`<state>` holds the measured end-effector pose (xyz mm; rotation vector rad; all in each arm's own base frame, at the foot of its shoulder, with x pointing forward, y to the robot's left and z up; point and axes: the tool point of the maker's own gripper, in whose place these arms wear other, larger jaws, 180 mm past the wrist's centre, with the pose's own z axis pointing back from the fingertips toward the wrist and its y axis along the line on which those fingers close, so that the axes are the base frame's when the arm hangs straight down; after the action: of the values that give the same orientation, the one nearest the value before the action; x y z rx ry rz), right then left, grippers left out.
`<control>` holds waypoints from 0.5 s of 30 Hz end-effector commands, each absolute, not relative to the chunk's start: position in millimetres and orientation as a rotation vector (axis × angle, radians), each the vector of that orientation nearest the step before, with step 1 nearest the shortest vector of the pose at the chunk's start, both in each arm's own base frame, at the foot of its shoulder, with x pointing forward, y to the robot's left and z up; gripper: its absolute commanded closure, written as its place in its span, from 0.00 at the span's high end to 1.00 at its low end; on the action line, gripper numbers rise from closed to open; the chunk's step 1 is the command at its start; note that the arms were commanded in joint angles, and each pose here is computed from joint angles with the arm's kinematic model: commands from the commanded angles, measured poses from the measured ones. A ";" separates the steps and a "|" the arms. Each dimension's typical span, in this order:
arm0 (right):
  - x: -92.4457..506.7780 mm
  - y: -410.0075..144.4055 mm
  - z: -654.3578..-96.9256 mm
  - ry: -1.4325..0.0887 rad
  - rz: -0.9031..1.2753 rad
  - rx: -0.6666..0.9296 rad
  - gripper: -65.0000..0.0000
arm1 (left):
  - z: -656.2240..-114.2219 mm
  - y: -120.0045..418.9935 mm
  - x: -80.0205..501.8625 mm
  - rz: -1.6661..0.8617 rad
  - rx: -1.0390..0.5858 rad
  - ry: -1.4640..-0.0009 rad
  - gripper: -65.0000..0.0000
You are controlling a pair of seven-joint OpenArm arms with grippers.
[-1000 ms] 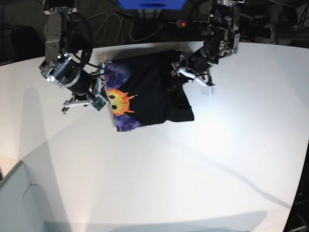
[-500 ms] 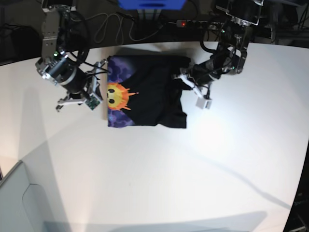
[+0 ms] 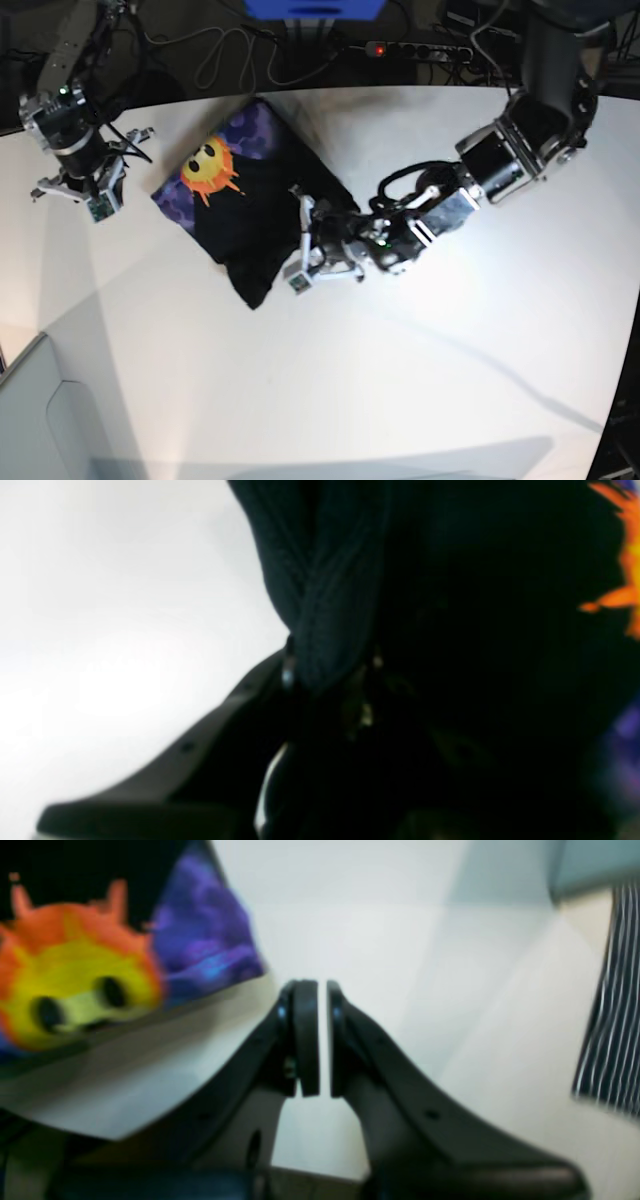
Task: Fold the T-shirt properly
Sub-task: 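Drag the folded shirt with the left gripper toward the right gripper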
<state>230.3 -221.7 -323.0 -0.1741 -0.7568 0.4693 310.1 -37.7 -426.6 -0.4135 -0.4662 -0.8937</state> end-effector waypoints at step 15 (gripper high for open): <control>208.3 -255.8 -318.4 -0.755 0.314 -0.232 0.00 | -419.4 -100.0 314.0 -1.662 0.021 -0.620 0.00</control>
<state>203.1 -257.2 -328.3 -0.2257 -0.7174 0.2889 320.9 -99.5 -416.2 0.0461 -0.6583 -1.6388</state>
